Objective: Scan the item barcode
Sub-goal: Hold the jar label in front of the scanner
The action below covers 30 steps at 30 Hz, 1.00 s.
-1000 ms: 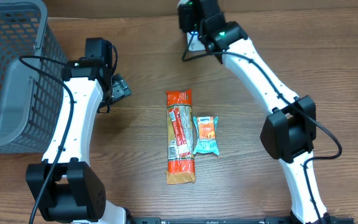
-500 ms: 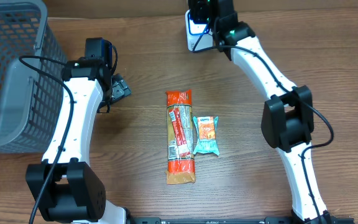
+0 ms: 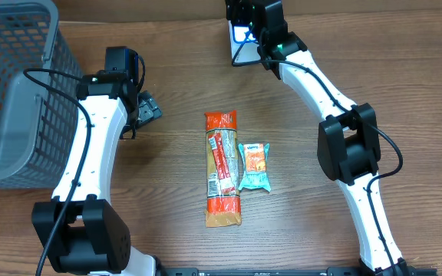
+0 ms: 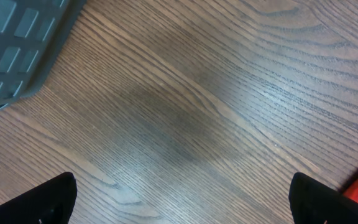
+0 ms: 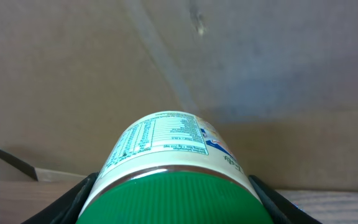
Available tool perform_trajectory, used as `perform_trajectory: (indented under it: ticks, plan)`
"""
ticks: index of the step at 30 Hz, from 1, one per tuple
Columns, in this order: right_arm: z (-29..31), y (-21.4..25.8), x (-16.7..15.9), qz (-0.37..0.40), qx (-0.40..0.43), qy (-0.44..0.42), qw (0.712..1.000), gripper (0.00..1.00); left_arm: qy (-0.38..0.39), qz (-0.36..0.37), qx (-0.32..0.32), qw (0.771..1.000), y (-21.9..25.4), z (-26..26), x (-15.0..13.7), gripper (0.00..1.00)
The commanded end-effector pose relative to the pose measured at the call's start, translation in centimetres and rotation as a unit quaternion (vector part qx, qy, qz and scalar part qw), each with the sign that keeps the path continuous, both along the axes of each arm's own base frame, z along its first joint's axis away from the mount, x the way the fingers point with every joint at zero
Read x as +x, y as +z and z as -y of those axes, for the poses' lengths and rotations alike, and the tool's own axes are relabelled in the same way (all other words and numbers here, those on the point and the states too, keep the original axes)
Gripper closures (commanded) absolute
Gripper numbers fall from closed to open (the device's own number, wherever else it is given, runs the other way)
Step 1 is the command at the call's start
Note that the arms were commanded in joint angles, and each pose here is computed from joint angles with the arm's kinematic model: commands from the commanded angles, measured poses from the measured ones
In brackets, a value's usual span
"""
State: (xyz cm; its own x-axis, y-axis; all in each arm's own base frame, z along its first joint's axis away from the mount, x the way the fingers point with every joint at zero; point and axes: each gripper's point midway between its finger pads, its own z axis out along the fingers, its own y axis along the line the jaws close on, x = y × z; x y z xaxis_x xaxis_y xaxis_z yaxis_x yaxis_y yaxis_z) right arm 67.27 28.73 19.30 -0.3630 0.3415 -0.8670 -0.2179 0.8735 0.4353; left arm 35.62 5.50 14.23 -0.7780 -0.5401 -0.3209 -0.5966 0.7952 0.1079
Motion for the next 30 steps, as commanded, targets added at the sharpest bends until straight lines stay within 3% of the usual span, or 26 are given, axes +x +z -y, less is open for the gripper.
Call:
perform_trajectory:
  ticks: [1,19,30]
  plan:
    - [0.2,1.7,0.3,0.021,0.013,-0.010,1.000,0.85,-0.006,0.016,0.008,1.000,1.2,-0.1,0.3,0.00]
    - [1.6,-6.1,1.7,-0.020,-0.009,-0.029,0.999,0.85,-0.006,0.016,0.008,1.000,1.2,-0.1,0.3,0.00]
    - [2.7,-7.3,2.1,-0.034,-0.012,-0.029,0.999,0.85,-0.006,0.016,0.008,1.000,1.2,0.0,0.3,0.00]
